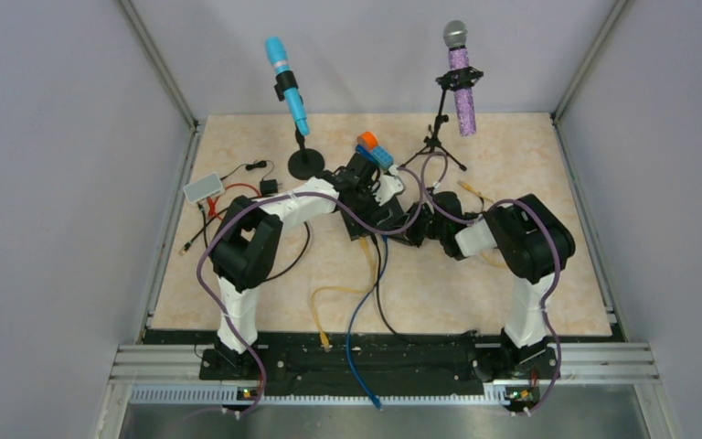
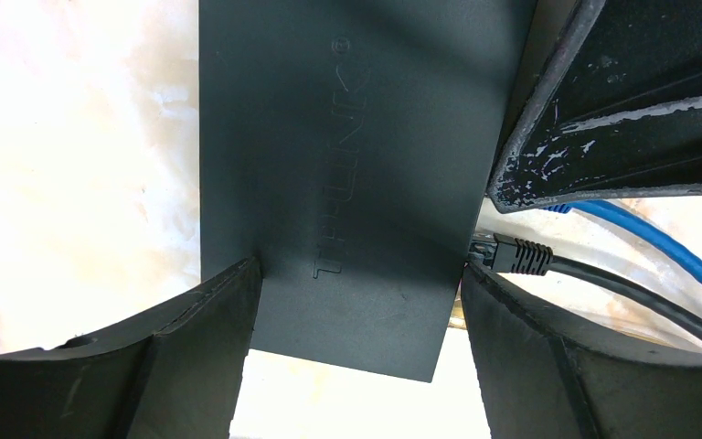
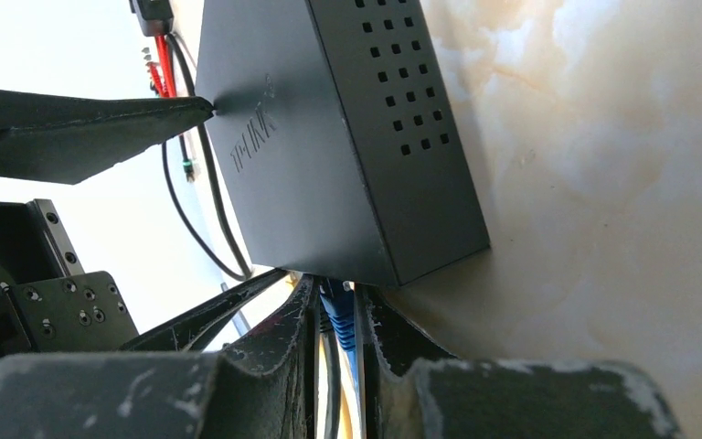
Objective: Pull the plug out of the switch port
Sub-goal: Pull the connector from the switch port.
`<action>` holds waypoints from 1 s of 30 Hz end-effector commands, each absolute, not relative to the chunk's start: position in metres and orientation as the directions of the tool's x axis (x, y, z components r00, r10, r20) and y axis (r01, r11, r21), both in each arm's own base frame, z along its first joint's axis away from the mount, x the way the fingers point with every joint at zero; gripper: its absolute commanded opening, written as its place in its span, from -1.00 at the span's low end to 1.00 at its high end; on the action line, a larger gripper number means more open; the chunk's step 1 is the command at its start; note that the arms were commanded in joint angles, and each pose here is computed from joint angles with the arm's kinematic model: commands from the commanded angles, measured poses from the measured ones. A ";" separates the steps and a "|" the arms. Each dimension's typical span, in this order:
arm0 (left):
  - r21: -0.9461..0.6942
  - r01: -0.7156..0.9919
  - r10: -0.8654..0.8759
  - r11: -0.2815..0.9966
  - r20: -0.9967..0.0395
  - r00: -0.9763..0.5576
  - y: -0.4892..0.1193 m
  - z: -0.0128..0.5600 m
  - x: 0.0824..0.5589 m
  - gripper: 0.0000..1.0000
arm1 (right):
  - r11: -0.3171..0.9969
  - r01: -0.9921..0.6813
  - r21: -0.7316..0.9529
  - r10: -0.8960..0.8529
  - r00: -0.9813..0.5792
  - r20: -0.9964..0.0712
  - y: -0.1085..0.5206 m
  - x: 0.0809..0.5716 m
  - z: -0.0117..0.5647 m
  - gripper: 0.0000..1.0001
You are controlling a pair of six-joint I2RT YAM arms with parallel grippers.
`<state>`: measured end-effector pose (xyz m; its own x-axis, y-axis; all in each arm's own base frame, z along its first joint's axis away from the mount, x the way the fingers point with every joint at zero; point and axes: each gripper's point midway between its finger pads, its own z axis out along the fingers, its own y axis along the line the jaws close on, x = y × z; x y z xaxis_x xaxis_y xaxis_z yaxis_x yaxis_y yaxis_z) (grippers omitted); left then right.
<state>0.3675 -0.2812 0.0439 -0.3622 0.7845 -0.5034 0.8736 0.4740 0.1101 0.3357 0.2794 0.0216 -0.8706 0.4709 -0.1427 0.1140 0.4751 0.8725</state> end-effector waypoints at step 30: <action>-0.027 0.880 0.830 0.474 -0.319 -0.457 -0.254 -0.001 0.318 0.67 | 0.590 0.122 0.798 0.438 -0.879 -0.189 0.264 0.308 0.001 -1.00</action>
<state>0.3680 -0.2807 0.0439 -0.3624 0.7853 -0.5020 0.8726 0.4751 0.1133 0.3330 0.2758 0.0228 -0.8552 0.4489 -0.2592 0.0411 0.5572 0.8294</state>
